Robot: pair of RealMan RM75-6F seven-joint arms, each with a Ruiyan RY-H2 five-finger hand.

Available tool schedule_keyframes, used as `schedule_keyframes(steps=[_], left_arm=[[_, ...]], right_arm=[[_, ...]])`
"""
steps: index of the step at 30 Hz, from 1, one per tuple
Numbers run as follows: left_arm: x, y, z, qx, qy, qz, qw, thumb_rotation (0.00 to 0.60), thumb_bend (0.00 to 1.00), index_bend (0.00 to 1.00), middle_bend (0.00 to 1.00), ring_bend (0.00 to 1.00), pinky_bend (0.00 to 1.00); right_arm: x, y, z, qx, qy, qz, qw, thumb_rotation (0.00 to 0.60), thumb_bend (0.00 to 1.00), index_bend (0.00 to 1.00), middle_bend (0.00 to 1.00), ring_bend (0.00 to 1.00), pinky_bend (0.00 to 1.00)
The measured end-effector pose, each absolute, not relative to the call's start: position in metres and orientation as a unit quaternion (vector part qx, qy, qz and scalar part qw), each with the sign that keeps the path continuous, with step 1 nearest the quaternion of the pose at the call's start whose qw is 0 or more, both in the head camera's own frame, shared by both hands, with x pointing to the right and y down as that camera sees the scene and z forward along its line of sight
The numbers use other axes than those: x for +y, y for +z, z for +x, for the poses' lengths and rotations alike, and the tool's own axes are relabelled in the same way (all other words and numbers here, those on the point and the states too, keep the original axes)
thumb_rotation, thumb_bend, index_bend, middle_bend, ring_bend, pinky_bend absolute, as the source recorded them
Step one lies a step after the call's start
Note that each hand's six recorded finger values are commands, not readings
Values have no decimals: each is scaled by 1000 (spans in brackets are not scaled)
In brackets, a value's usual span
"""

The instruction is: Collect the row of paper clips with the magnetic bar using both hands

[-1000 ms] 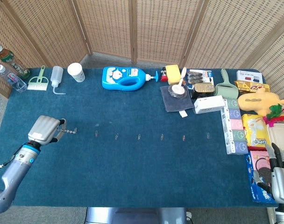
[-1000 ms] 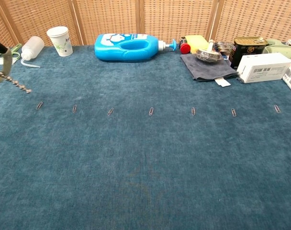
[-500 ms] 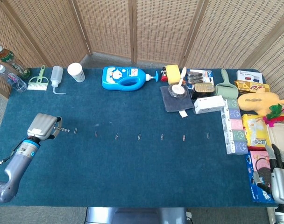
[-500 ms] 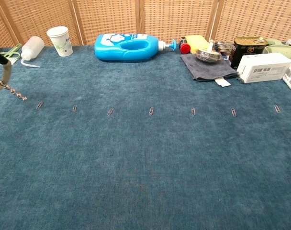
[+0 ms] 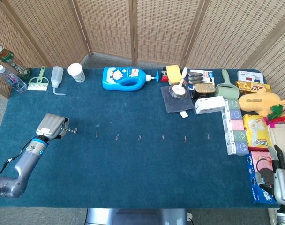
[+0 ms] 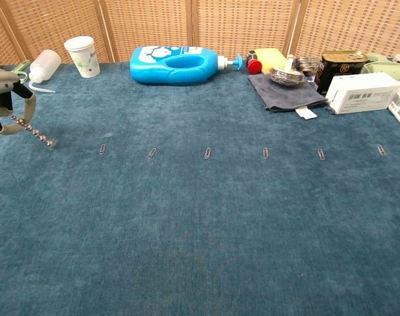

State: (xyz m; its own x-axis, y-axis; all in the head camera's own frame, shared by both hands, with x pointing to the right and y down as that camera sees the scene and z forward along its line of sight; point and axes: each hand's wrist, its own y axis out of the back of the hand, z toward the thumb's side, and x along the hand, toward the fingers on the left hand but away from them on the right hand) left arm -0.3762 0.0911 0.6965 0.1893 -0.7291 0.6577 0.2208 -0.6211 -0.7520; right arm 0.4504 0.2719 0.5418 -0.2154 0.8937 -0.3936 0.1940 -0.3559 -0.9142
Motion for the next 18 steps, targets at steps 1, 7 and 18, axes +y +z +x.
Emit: schedule_keyframes(steps=[1, 7, 18], left_arm=[[91, 697, -376, 192, -607, -665, 391, 600, 508, 634, 1000, 1000, 1000], [89, 694, -372, 198, -601, -669, 391, 600, 508, 634, 1000, 1000, 1000], [78, 679, -335, 206, -559, -694, 404, 600, 508, 634, 1000, 1000, 1000]], right_arm=[[272, 542, 450, -489, 607, -556, 288, 600, 393, 15, 48, 0, 87], [271, 542, 450, -490, 607, -556, 288, 600, 393, 15, 48, 0, 87], [274, 541, 453, -494, 606, -554, 285, 600, 393, 15, 48, 0, 87]])
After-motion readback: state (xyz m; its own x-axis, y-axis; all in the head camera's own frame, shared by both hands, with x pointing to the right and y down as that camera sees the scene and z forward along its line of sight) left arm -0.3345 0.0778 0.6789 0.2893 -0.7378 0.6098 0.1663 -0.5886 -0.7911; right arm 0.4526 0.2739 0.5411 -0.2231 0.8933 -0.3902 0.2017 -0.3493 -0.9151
